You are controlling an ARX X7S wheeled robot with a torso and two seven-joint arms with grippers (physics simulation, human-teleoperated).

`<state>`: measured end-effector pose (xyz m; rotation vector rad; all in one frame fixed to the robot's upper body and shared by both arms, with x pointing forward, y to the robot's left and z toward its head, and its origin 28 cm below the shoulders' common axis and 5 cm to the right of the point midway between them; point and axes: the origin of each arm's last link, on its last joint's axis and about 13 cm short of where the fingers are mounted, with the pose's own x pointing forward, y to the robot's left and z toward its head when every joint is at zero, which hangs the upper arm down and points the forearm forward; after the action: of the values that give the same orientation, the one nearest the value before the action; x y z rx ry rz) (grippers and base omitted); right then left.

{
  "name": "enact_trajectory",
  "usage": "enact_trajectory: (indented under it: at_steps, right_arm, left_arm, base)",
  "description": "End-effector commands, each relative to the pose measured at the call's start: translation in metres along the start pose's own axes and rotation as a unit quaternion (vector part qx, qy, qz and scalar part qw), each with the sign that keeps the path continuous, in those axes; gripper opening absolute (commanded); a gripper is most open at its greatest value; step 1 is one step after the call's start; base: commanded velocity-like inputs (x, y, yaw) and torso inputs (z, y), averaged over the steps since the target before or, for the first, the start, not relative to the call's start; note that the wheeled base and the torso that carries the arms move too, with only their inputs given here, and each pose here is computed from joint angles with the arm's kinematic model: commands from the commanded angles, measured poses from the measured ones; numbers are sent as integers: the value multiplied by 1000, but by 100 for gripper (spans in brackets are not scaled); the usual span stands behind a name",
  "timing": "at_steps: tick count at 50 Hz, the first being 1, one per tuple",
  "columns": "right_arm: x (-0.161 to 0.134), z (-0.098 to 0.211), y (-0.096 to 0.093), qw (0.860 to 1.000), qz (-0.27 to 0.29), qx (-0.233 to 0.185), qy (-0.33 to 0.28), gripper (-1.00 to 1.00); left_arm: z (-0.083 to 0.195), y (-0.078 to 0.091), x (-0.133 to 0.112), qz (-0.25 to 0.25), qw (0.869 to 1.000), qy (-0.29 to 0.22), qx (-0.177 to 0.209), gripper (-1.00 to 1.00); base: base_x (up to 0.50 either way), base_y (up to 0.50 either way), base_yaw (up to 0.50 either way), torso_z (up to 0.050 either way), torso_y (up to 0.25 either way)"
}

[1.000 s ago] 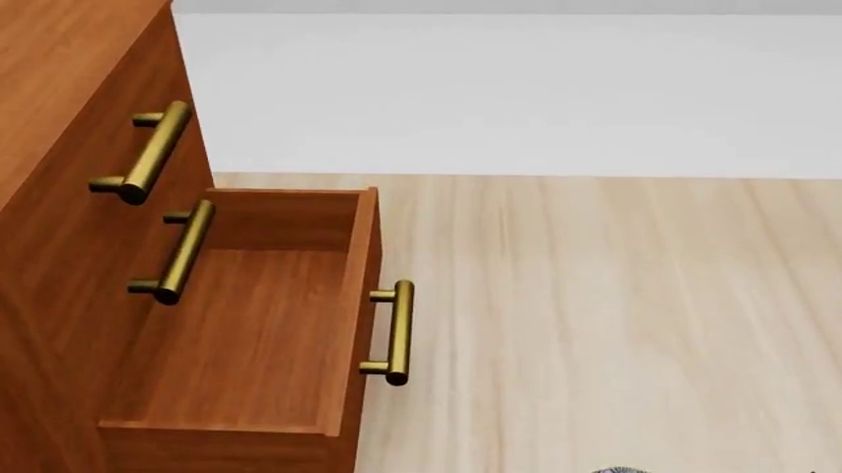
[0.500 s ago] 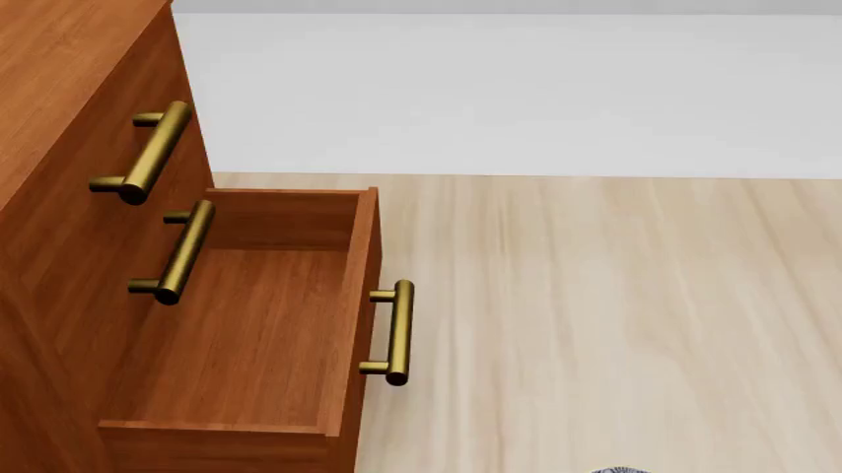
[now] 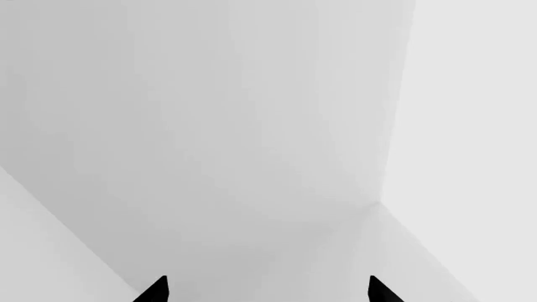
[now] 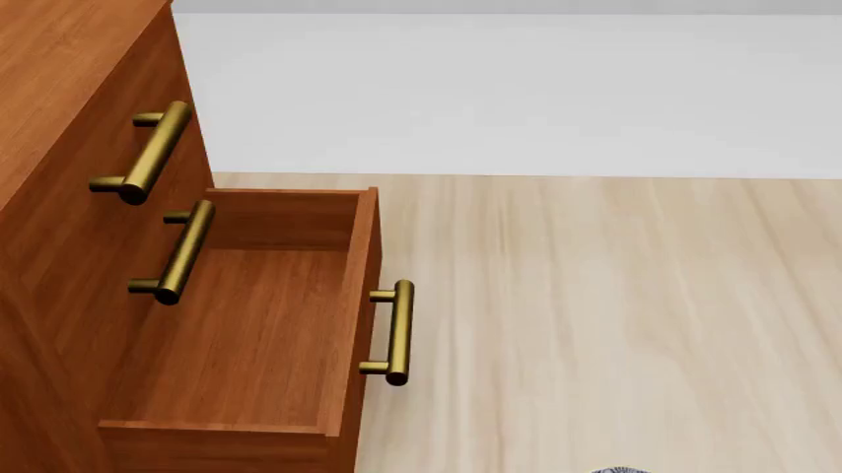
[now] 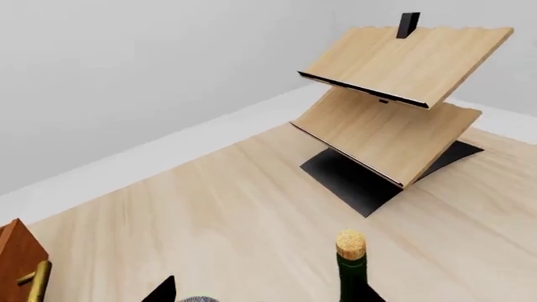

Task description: Put the wine bottle in the bottom drawer of the cabinet.

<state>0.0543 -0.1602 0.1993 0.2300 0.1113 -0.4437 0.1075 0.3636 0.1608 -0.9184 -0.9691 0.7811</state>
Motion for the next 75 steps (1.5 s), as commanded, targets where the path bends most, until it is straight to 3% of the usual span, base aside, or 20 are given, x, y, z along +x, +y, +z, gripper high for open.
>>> enact_trajectory:
  at_steps: [1, 10, 27, 36, 75]
  right_arm:
    - [3, 1, -2, 999, -30, -27, 0, 100]
    - [7, 3, -6, 998, -54, -45, 7, 100]
    - [20, -1, -15, 994, -83, -65, 33, 100]
    - [36, -7, -23, 991, -92, -76, 55, 100]
    - [62, -30, -26, 987, -91, -80, 105, 100]
  left_arm:
    - [0, -1, 0, -1, 1000, 0, 1, 100]
    - [0, -1, 0, -1, 1000, -1, 1, 100]
    - [3, -19, -6, -2, 1000, -1, 2, 100]
    - [3, -20, -6, -2, 1000, 0, 2, 100]
    - [4, -15, -4, -4, 1000, 3, 0, 100]
  base:
    - [0, 0, 0, 0, 0]
    - [0, 0, 0, 0, 0]
    - [0, 0, 0, 0, 0]
    - [0, 0, 0, 0, 0]
    - [0, 0, 0, 0, 0]
